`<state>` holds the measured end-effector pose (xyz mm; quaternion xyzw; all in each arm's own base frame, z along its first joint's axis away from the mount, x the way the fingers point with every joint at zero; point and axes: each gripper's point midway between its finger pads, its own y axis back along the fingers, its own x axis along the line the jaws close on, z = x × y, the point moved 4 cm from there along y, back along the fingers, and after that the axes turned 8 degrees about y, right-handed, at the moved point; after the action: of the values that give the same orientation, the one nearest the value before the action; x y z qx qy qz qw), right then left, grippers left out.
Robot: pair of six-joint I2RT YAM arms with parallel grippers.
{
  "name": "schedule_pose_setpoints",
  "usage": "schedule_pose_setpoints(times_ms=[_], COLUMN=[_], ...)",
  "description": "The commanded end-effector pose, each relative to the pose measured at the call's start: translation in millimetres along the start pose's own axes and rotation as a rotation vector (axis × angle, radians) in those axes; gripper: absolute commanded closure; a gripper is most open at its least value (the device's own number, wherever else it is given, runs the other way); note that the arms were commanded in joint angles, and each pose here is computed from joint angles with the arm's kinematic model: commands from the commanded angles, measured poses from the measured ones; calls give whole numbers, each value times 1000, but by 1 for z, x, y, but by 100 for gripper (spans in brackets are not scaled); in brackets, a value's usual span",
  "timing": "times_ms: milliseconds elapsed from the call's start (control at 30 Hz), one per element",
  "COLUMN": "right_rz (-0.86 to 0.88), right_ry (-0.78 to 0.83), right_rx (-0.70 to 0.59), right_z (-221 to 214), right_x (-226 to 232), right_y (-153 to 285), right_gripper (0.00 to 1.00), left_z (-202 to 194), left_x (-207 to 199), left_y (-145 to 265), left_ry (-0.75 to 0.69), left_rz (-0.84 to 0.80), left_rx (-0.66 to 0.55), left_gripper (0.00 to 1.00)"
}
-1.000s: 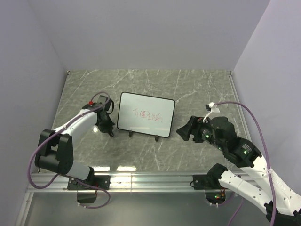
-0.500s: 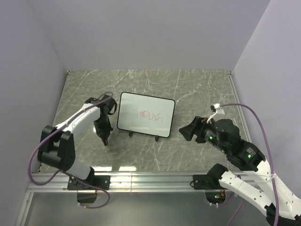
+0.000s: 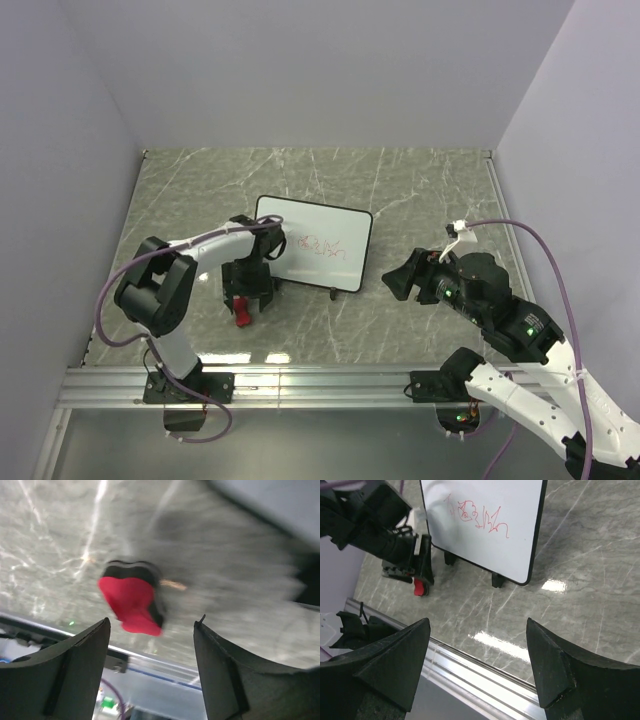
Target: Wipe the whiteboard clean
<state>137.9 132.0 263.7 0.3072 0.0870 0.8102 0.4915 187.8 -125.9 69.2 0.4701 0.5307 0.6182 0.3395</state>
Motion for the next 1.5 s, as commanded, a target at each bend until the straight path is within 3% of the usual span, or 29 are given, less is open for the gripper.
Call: schedule_pose_setpoints(times_ms=[0, 167, 233, 267, 300, 533, 700, 867, 1167, 1467], right_rz=[-6, 0, -1, 0, 2, 25, 22, 48, 44, 34], right_ry=[46, 76, 80, 85, 88, 111, 116, 111, 108, 114], right_rx=[-2, 16, 17, 17, 22, 47, 61, 81, 86, 91], right_z=[3, 4, 4, 5, 4, 3, 2, 0, -2, -1], right_x=[-2, 0, 0, 0, 0, 3, 4, 7, 6, 5], right_y=[2, -1, -1, -2, -2, -8, -13, -14, -11, -11], right_gripper=[16, 16, 16, 16, 16, 16, 17, 17, 17, 17], left_z=[16, 27, 28, 20, 14, -17, -33, -25, -18, 7], left_x=[-22, -22, -24, -18, -18, -3, 13, 21, 21, 17], left_y=[36, 87, 94, 92, 91, 56, 14, 18, 8, 40], left_ry=[66, 162, 191, 205, 205, 348, 403, 457, 448, 331], left_rz=[-131, -281, -360, -400, -447, -686, -595, -557, -464, -407], left_rx=[-96, -226, -265, -274, -261, -295, -252, -327, -339, -437], left_gripper=[27, 23, 35, 45, 48, 41, 37, 39, 43, 36])
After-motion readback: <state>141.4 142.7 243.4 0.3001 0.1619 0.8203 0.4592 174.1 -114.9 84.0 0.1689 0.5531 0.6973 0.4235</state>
